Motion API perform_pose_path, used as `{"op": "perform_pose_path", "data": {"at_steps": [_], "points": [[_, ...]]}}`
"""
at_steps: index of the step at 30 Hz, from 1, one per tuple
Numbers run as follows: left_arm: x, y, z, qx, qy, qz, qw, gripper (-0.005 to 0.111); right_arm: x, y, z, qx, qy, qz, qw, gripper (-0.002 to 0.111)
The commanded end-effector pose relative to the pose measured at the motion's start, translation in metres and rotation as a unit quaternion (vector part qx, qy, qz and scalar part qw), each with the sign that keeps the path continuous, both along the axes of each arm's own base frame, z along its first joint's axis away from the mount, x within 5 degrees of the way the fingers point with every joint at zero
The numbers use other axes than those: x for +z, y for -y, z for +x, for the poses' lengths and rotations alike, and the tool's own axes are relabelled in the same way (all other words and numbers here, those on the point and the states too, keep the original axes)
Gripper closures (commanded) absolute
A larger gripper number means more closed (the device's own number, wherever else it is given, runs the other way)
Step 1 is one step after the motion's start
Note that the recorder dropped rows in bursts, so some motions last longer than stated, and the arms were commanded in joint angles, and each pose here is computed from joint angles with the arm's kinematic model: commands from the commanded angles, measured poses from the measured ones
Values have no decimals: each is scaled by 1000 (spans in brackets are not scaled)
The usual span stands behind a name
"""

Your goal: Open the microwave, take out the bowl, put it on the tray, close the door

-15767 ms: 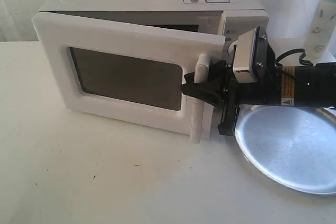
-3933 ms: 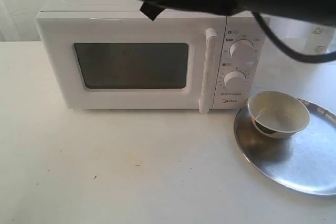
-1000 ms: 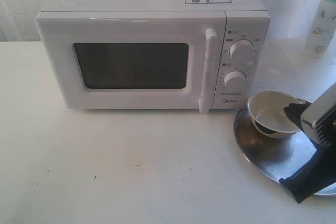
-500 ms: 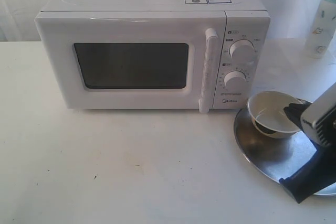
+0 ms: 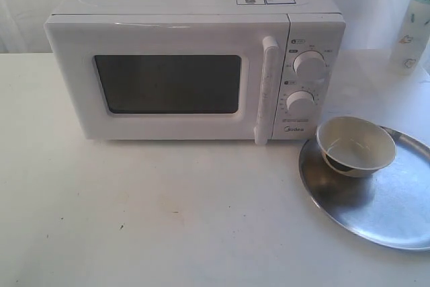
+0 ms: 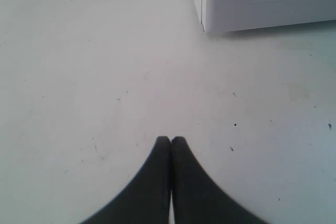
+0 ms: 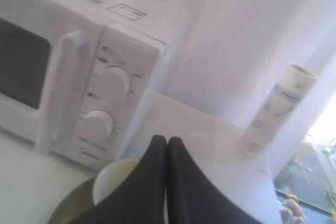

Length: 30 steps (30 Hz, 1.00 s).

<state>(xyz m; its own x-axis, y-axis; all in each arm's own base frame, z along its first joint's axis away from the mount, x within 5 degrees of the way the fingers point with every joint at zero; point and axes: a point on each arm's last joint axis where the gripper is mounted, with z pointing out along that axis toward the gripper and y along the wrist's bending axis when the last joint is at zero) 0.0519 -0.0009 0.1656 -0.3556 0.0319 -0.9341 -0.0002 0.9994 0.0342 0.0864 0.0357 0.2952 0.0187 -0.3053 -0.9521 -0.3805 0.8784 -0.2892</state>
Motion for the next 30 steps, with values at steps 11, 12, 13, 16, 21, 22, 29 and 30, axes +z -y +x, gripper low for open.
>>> {"op": "perform_pose_path", "data": {"at_steps": [11, 12, 13, 16, 21, 22, 29, 30], "points": [[1, 0, 0, -2, 2, -4, 1000, 107, -19, 53, -26, -218, 36, 85, 971, 108], [1, 0, 0, -2, 2, -4, 1000, 107, -23, 53, -29, -217, 36, 113, 969, 108], [1, 0, 0, -2, 2, -4, 1000, 107, -28, 52, -31, -209, 39, 141, 967, 108], [1, 0, 0, -2, 2, -4, 1000, 107, -43, 43, -38, -160, 58, 226, 959, 108], [1, 0, 0, -2, 4, -4, 1000, 107, -58, 19, -37, -36, 48, 294, 954, 108], [1, 0, 0, -2, 2, -4, 1000, 107, -59, 16, -38, -20, 42, 304, 952, 108], [1, 0, 0, -2, 2, -4, 1000, 107, -72, 11, -36, 5, -5, 377, 926, 108], [1, 0, 0, -2, 2, -4, 1000, 107, -73, 11, -36, 5, -8, 385, 923, 108]]}}
